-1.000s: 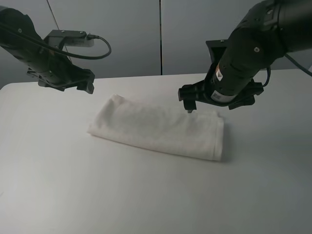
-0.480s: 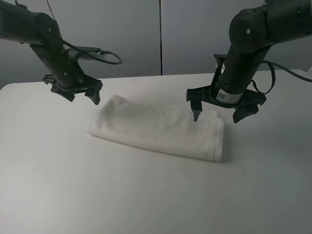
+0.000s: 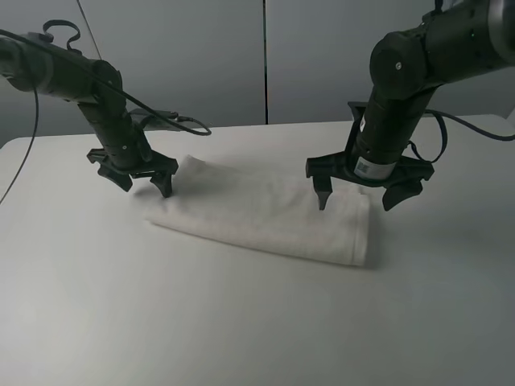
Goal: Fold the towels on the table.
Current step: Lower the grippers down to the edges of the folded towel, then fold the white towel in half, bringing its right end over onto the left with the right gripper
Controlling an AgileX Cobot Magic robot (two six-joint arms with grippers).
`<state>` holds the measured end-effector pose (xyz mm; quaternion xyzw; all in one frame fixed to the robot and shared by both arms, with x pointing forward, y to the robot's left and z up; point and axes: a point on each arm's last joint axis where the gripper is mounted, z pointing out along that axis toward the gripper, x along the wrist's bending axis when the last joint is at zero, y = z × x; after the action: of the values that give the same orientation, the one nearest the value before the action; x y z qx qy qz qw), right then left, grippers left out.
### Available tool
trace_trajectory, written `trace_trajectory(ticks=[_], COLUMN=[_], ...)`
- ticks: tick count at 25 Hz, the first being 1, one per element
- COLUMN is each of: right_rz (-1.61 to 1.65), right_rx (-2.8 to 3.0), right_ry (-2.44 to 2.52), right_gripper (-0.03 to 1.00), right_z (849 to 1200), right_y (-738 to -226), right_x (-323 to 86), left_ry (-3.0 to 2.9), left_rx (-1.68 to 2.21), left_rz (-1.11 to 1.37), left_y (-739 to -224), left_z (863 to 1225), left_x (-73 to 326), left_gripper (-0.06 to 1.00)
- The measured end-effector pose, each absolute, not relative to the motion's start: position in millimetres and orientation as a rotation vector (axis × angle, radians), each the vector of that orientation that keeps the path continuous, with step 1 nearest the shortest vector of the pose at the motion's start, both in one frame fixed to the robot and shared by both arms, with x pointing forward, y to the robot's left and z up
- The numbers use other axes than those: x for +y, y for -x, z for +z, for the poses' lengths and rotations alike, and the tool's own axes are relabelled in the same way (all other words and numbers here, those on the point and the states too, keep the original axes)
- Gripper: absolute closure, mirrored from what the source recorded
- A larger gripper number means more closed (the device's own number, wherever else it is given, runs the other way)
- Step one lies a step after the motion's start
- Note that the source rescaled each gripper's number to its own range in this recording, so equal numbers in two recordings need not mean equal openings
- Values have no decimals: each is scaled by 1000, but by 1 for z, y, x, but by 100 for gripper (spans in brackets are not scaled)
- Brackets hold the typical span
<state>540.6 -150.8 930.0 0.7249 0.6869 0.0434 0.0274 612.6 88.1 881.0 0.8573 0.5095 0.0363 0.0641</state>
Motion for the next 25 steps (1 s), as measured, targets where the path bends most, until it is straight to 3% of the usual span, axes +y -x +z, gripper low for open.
trace_trajectory(ticks=[10,25], right_rz=[192,73], right_rx=[2112,2107], right_ry=[-2240,-2289], right_gripper=[-3,-3], right_z=[927,884], right_y=[-544,-557], right_x=[-148,-143], left_ry=[-2610,-2637], left_rx=[1518,1512], left_rz=[137,166], left_y=[-615,-617], left_z=[879,880], left_x=[89,93], left_gripper=[-5,-6])
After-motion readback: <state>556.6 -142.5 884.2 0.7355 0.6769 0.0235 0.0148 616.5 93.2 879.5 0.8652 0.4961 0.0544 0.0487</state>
